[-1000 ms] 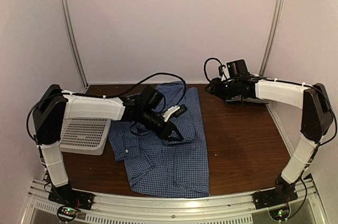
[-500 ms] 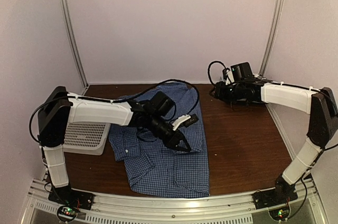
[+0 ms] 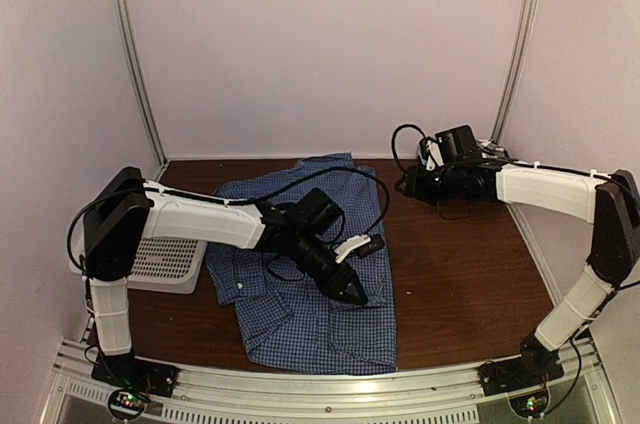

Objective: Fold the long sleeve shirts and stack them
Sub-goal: Fold the sleeve of the 1/3-folded shirt.

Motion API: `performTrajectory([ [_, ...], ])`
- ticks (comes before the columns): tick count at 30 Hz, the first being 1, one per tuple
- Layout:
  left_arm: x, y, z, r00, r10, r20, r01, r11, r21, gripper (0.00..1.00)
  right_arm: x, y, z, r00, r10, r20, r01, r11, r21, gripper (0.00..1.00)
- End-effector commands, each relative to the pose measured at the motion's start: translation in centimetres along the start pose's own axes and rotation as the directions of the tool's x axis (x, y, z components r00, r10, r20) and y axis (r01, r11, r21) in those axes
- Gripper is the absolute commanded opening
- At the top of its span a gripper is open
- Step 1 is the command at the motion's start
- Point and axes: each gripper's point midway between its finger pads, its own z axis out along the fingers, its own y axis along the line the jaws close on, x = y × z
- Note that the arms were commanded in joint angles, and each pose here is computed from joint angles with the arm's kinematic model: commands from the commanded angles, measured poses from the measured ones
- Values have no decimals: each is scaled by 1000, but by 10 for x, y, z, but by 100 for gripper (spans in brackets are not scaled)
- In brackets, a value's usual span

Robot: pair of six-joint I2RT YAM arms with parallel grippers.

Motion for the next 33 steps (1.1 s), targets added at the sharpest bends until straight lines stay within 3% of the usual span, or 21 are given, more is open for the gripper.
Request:
performTrajectory([
  [1, -9, -13, 2, 999, 43, 17, -44, 998, 53, 31, 1, 2, -5, 1000, -11, 15, 11, 1000, 9, 49],
  [5, -18, -22, -6, 997, 63, 50, -67, 995, 73, 51, 7, 2, 5, 1000, -25, -12, 25, 1000, 4, 50],
  [8, -39, -5, -31, 989, 26, 142, -23, 999, -25, 55, 10, 2, 20, 998, -51, -39, 51, 999, -6, 53],
  [13, -60, 56, -96, 939, -118, 324, 189, 962, -196, 54, 14, -2, 57, 992, -90, -86, 89, 996, -8, 53],
  [20, -25, 130, -148, 858, -298, 420, 448, 833, -324, 48, 14, -16, 110, 986, -125, -112, 130, 991, 40, 53],
  [33, 3, 148, -178, 833, -324, 449, 517, 745, -422, 46, -8, -58, 184, 987, -126, -101, 146, 963, 225, 43],
])
